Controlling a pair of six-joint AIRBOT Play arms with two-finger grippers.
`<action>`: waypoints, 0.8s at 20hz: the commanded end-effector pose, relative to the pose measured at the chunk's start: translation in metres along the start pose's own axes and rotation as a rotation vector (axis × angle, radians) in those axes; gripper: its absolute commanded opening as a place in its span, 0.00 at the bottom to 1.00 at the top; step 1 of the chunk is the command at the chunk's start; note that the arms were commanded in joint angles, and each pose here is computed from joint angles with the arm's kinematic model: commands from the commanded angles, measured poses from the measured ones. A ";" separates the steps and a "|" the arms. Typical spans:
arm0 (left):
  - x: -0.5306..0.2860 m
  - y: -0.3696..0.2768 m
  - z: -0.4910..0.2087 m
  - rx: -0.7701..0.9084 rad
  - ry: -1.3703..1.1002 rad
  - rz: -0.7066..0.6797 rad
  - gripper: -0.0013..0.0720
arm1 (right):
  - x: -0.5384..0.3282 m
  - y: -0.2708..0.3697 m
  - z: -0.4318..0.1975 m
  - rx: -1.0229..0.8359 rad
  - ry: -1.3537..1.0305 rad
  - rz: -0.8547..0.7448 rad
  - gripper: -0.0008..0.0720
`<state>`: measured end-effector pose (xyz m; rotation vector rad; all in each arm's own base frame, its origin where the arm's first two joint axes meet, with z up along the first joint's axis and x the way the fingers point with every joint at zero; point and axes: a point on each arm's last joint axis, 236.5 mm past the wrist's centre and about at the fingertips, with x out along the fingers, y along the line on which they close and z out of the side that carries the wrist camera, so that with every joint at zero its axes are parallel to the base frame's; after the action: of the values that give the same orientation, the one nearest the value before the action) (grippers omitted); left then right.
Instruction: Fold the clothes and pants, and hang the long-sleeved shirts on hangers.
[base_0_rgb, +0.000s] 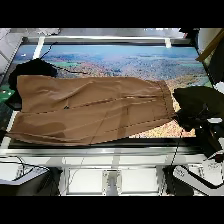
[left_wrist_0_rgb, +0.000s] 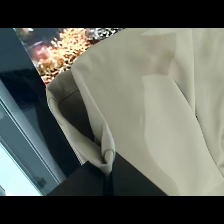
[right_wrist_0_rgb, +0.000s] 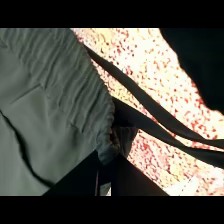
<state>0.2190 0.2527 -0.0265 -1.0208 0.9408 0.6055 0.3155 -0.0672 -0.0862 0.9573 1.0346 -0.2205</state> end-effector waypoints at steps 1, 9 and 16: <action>-0.010 -0.007 0.006 0.034 -0.020 -0.005 0.04 | -0.018 0.012 0.000 -0.119 0.040 -0.005 0.05; -0.091 -0.039 0.028 0.245 -0.197 0.064 0.03 | -0.174 0.024 -0.034 -0.399 0.076 -0.179 0.05; -0.119 -0.155 0.078 0.385 -0.466 -0.081 0.03 | -0.169 0.036 -0.022 -0.364 0.009 -0.170 0.05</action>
<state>0.2716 0.2542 0.1215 -0.6094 0.7106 0.5443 0.2242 -0.0733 0.0699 0.5195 1.1186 -0.1537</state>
